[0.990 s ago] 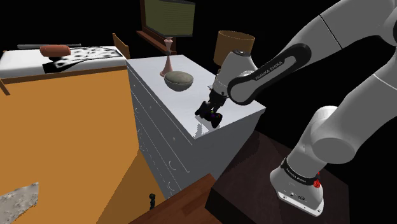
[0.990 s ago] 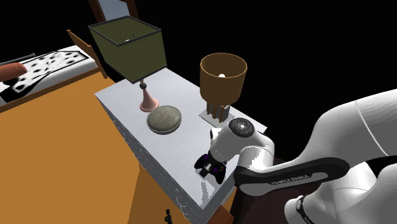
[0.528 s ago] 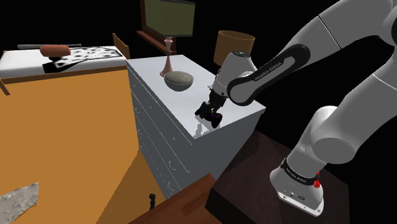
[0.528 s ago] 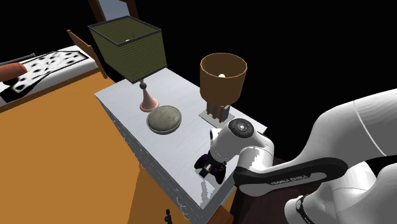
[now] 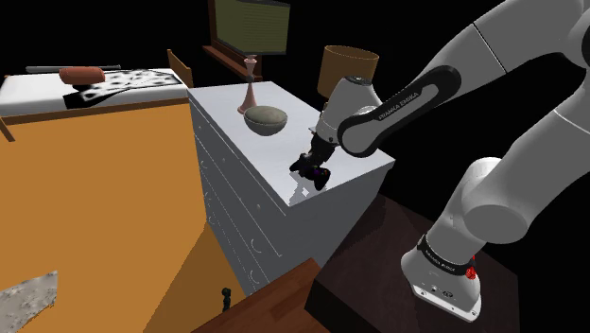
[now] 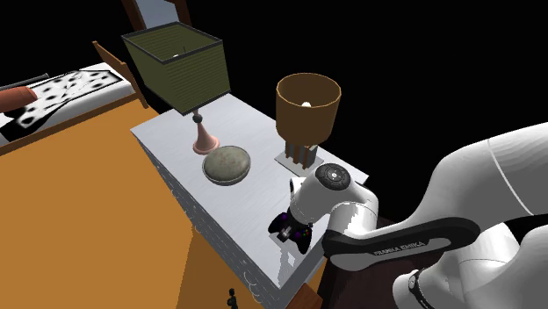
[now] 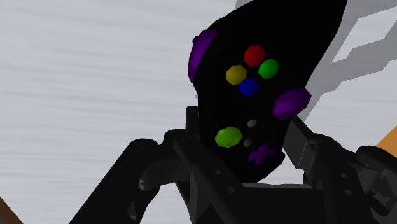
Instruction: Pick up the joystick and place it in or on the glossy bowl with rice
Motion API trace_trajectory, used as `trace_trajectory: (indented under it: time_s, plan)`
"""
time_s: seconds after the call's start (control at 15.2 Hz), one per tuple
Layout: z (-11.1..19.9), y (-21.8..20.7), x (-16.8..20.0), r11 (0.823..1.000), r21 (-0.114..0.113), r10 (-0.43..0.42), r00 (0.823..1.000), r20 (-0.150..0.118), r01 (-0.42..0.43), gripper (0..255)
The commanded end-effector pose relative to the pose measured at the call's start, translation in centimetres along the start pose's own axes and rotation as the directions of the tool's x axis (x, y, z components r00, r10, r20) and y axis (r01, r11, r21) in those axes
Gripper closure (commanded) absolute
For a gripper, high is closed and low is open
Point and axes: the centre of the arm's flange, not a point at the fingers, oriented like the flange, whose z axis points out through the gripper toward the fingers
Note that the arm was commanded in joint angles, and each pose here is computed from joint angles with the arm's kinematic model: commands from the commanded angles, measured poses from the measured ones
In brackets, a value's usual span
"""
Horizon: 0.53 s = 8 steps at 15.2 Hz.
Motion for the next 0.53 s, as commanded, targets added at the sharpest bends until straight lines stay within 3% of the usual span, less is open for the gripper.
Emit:
trace_trajectory:
  time_s: [0.0,0.46]
  plan:
    - [0.0,0.0,0.0,1.0,0.0,0.0,1.0,0.0,0.0,255]
    - [-3.1,-0.2,0.7,1.0,0.0,0.0,1.0,0.0,0.0,255]
